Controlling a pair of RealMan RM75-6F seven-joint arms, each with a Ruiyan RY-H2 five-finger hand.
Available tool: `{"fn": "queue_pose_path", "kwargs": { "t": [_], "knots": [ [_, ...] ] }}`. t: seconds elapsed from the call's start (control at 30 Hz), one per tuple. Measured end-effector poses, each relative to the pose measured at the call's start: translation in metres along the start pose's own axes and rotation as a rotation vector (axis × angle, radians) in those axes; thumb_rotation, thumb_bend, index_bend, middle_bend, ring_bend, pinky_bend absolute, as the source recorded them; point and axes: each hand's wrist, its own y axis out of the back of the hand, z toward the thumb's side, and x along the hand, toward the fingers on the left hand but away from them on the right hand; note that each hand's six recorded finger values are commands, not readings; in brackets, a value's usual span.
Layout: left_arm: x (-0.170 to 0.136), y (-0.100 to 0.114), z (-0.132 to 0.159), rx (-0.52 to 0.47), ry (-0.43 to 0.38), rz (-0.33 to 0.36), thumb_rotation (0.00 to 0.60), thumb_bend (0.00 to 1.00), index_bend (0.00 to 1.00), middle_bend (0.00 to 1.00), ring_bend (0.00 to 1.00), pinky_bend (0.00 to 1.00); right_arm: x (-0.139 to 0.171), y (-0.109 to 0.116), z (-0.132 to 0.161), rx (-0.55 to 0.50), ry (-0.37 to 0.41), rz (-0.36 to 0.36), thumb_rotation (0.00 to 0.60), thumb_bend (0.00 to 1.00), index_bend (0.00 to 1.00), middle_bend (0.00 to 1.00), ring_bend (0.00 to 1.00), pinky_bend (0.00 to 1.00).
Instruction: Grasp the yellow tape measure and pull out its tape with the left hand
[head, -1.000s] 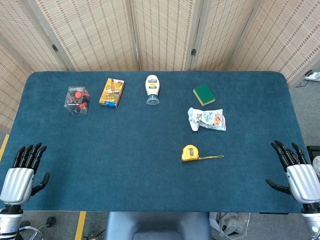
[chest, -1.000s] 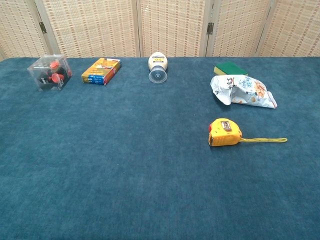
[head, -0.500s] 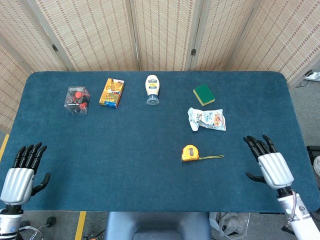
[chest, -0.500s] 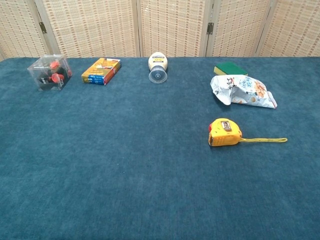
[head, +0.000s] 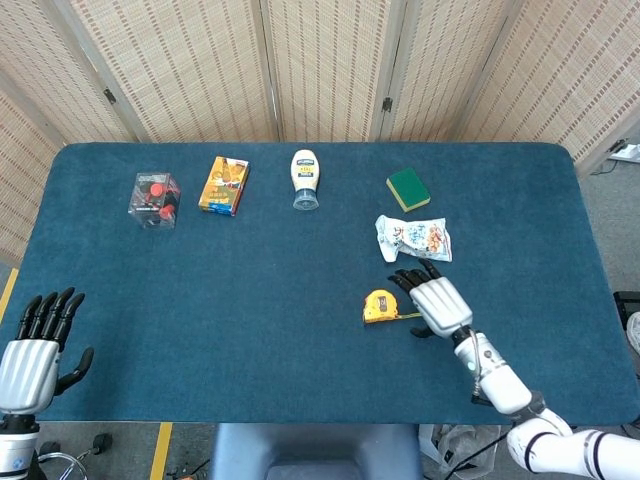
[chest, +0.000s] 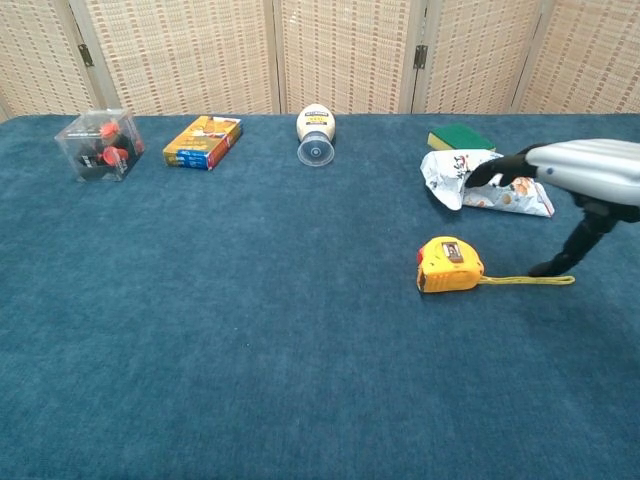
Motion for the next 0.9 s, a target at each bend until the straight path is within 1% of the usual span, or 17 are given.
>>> {"fn": "queue_pose_path", "kwargs": {
  "t": [0.1,0.33,0.47,0.6,0.7,0.9],
  "knots": [
    [0.0,-0.001,-0.003,-0.001,0.009,-0.003,0.6,0.43,0.07,0.08,0.06,0.03,-0.017,-0.007,0.009,0.007,0.005,0.022,0.6,0.15,0.25,0.21,0.18,0.01],
    [0.001,-0.003,-0.006,0.0,0.016,-0.01,0.6,0.43,0.07,0.08,0.06,0.03,-0.039,-0.018,0.015,0.0,-0.016,0.046,0.6,0.15,0.25,0.23,0.2,0.01],
    [0.003,-0.006,-0.006,-0.003,0.015,-0.015,0.6,0.43,0.07,0.08,0.06,0.03,-0.05,-0.023,0.02,-0.008,-0.022,0.062,0.6,0.15,0.25,0.25,0.21,0.01],
    [0.003,-0.006,-0.007,-0.003,0.016,-0.015,0.6,0.43,0.07,0.08,0.06,0.03,-0.057,-0.027,0.025,-0.007,-0.023,0.069,0.6,0.15,0.26,0.29,0.23,0.02],
    [0.002,-0.005,-0.009,-0.005,0.021,-0.012,0.6,0.43,0.07,0.08,0.06,0.03,-0.059,-0.03,0.027,-0.009,-0.025,0.076,0.6,0.15,0.27,0.3,0.23,0.02],
    [0.002,-0.008,-0.01,-0.012,0.023,-0.015,0.6,0.43,0.07,0.08,0.06,0.03,-0.062,-0.034,0.031,-0.014,-0.028,0.087,0.6,0.15,0.32,0.34,0.26,0.04]
  ]
}}
